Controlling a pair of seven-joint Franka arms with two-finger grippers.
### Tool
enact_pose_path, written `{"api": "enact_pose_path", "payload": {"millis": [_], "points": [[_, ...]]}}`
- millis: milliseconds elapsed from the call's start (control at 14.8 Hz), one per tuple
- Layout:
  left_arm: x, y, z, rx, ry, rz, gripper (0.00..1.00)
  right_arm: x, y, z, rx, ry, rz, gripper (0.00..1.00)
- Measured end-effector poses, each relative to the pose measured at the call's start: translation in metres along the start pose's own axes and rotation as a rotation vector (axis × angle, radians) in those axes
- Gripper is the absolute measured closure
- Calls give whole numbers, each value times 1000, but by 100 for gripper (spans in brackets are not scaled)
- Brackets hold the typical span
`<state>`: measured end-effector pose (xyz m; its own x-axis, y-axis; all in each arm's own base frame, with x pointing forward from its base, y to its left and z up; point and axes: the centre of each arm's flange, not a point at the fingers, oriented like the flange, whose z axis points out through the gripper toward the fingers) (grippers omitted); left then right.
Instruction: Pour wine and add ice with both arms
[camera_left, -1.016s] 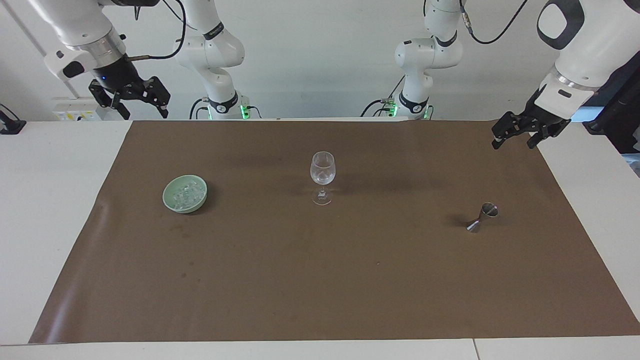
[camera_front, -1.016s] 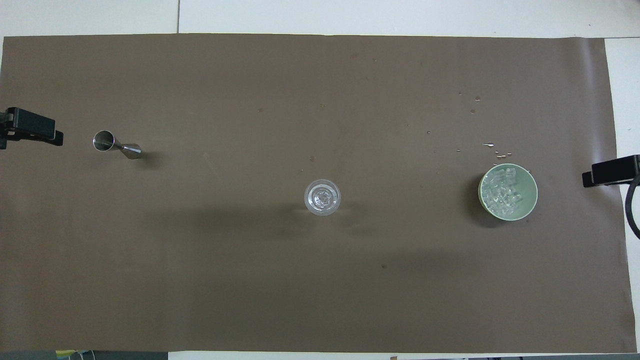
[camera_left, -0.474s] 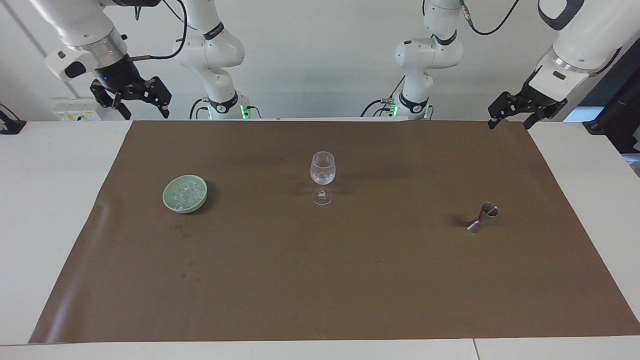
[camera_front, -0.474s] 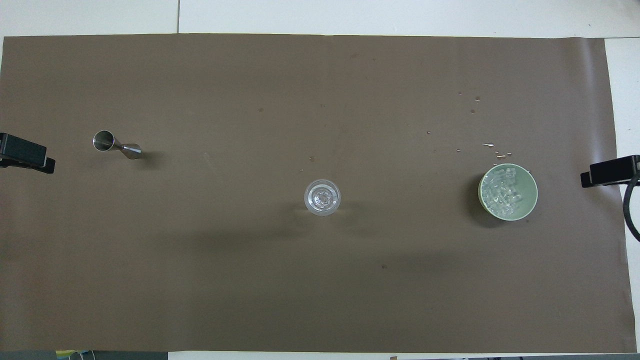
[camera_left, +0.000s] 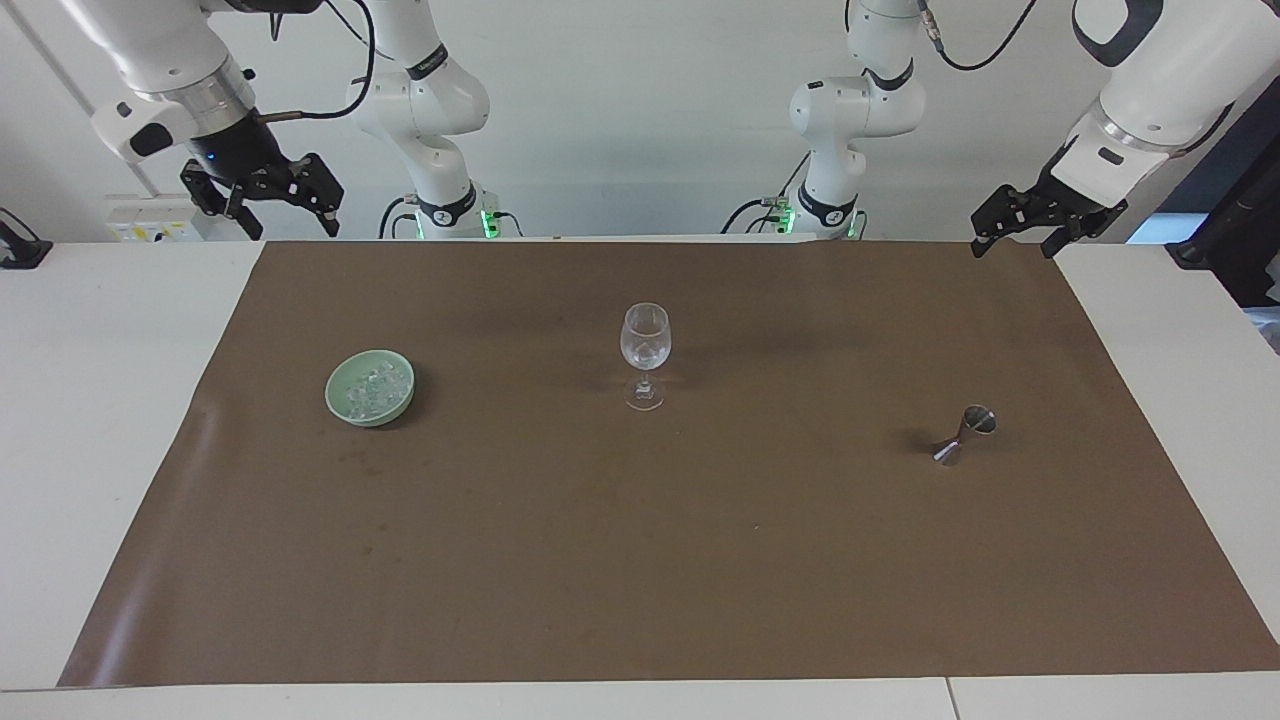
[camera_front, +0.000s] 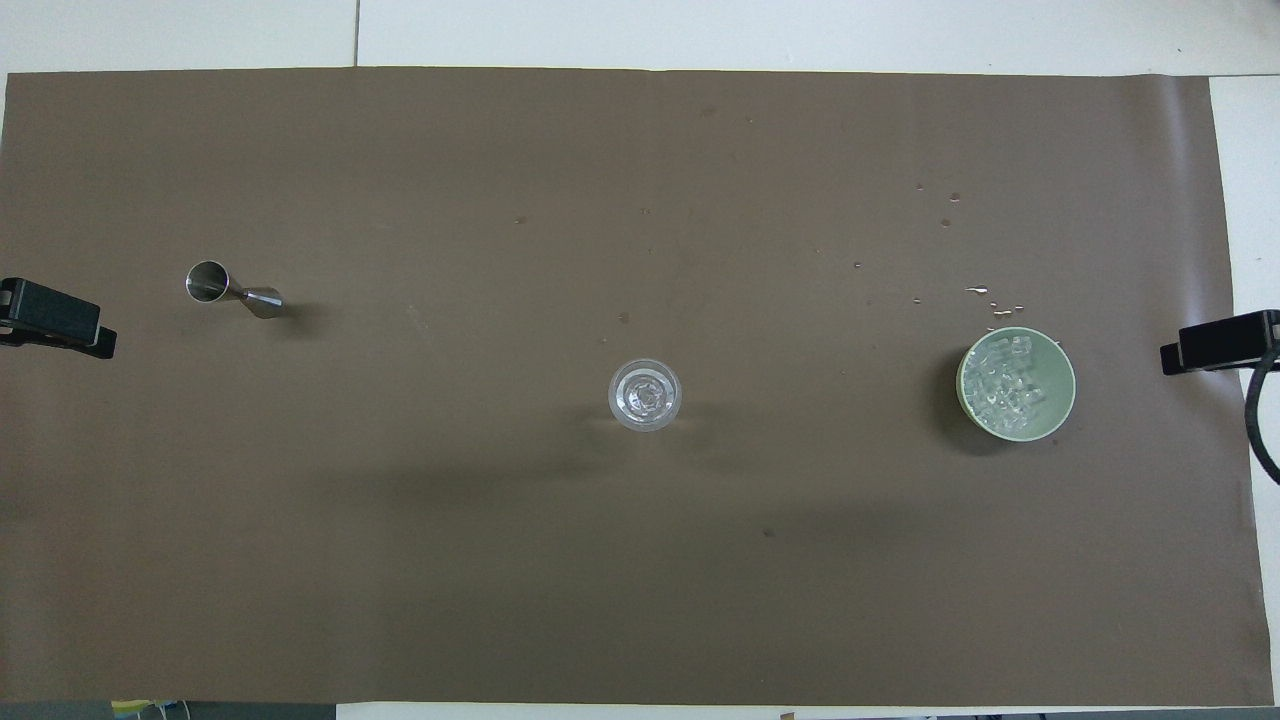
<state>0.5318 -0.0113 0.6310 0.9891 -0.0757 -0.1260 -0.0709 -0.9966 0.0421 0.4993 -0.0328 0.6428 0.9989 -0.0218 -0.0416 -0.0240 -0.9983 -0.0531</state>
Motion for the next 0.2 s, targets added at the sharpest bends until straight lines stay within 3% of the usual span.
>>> {"api": "enact_pose_path", "payload": {"millis": [203], "points": [[1,0,-1,1,11,1,0,0,0,0,0,0,0,0]]}}
